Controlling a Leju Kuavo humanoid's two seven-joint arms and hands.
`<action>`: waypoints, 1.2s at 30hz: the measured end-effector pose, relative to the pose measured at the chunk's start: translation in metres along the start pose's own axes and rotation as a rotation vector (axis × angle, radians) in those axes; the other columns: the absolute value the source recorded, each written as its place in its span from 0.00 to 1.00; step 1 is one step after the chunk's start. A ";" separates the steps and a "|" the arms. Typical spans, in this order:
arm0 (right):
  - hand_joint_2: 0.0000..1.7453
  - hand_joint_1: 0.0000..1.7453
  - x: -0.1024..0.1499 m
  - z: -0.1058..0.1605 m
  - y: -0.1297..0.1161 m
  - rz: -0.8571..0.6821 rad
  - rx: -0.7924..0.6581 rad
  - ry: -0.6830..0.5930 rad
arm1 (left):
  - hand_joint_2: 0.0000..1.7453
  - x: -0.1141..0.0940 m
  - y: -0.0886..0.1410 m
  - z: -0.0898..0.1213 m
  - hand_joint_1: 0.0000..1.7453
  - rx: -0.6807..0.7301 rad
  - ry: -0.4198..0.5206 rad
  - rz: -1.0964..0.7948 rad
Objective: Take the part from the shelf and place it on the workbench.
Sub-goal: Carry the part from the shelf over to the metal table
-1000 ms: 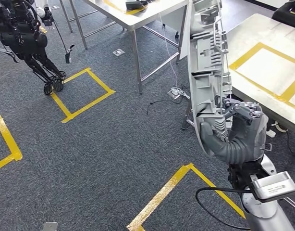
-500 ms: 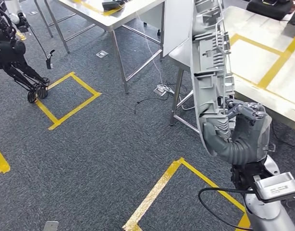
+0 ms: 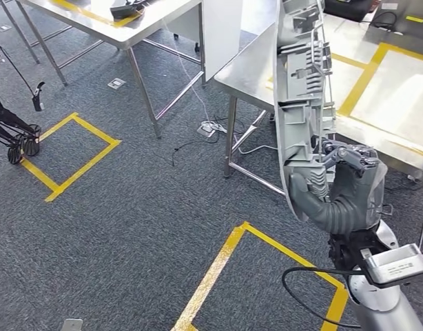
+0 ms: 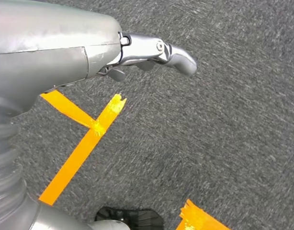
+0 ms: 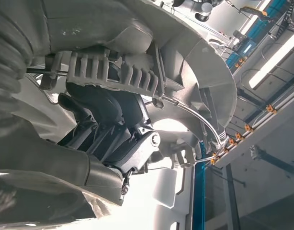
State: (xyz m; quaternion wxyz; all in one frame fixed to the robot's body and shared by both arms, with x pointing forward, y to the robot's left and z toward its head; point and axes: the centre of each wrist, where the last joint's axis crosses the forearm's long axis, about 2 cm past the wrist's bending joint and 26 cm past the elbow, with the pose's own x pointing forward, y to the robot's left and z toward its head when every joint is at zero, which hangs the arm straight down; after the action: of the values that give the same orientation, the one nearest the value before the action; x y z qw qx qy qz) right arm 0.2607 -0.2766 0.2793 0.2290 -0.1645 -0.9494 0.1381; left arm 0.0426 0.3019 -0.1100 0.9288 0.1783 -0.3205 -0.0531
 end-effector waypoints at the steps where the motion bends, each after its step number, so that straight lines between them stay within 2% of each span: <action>1: 1.00 1.00 0.000 -0.001 0.000 0.000 -0.001 -0.002 | 1.00 0.000 0.000 0.000 0.00 -0.001 -0.001 0.000; 36: 1.00 1.00 -0.002 -0.003 0.000 -0.004 0.001 -0.006 | 1.00 0.002 0.001 -0.002 0.00 -0.002 -0.006 0.000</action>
State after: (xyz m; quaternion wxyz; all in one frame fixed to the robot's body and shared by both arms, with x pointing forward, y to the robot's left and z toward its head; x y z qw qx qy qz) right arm 0.2641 -0.2764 0.2813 0.2268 -0.1620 -0.9503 0.1386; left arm 0.0456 0.3026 -0.1096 0.9281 0.1773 -0.3230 -0.0540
